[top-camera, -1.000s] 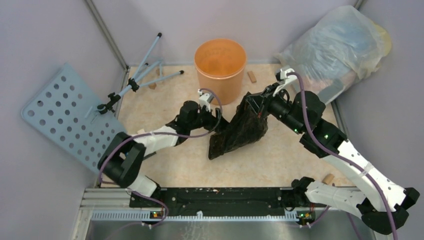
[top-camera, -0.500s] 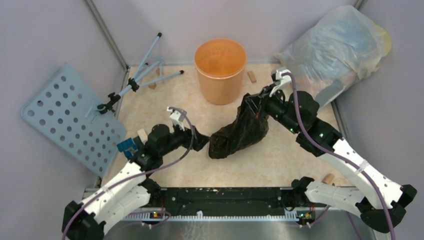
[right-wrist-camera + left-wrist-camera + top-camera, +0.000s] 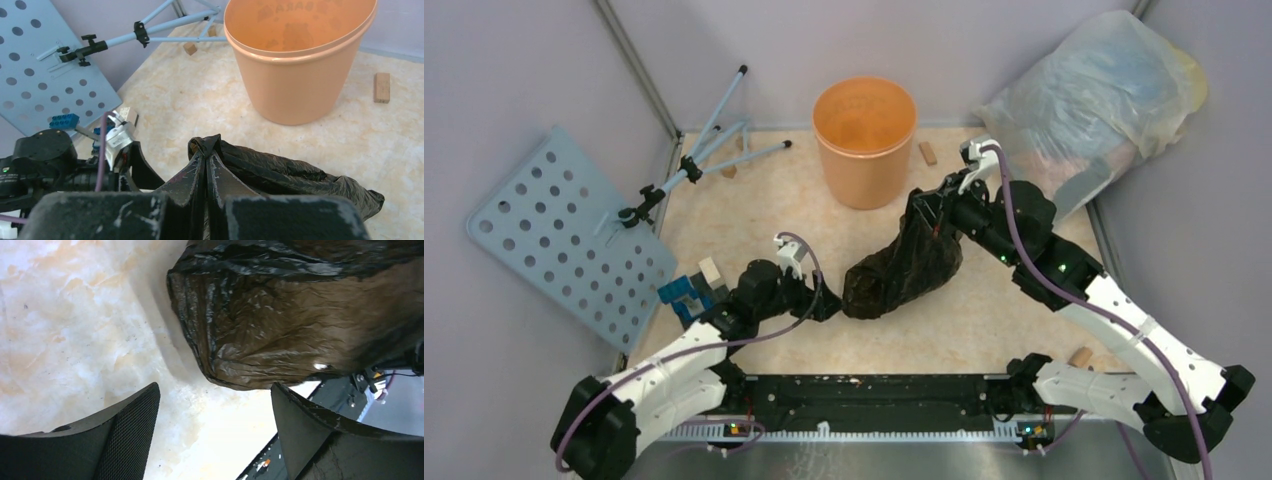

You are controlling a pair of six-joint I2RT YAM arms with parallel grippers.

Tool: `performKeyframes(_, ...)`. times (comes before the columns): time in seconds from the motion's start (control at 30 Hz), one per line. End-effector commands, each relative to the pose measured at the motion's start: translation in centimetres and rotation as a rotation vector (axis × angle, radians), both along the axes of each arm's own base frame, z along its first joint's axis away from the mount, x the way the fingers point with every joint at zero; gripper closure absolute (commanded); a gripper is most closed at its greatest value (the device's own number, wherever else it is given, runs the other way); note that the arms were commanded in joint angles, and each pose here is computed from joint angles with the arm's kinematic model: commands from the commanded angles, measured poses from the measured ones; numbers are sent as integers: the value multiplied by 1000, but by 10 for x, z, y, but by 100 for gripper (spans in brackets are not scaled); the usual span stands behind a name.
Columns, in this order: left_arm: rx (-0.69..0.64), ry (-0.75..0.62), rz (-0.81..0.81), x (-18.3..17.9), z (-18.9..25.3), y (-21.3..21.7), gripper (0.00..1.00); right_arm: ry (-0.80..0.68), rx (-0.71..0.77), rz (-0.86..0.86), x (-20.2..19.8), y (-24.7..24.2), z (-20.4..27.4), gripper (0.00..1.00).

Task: Put the trash bags into the trash bin

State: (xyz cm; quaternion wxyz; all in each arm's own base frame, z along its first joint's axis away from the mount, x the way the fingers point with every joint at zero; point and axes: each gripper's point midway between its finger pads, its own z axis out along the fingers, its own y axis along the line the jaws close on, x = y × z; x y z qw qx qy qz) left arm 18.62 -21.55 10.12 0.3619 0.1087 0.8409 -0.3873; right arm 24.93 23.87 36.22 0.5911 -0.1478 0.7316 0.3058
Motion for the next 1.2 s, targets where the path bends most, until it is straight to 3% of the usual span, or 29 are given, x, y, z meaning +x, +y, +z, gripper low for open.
performKeyframes(0.0, -14, 1, 20, 16, -3, -10, 14, -52, 32, -4, -8, -9, 25, 100)
performKeyframes(0.17, -28, 107, 12, 16, -28, -20, 23, -50, 36, -1, -12, -12, 27, 100)
performKeyframes(0.33, -102, 102, -6, 23, -24, -34, 27, -49, 38, 0, -15, -14, 26, 100)
performKeyframes(0.53, -115, 118, -10, 35, -27, -43, 40, -36, 41, 19, -19, -13, 24, 100)
performKeyframes(1.03, -119, 182, -15, 54, -50, -59, 43, -26, 20, 1, -22, -21, 17, 100)
performKeyframes(1.1, -147, 176, -23, 55, -48, -63, 49, -25, 18, -1, -23, -22, 17, 100)
performKeyframes(1.17, -164, 171, -37, 54, -48, -65, 62, -26, 15, -6, -23, -24, 16, 100)
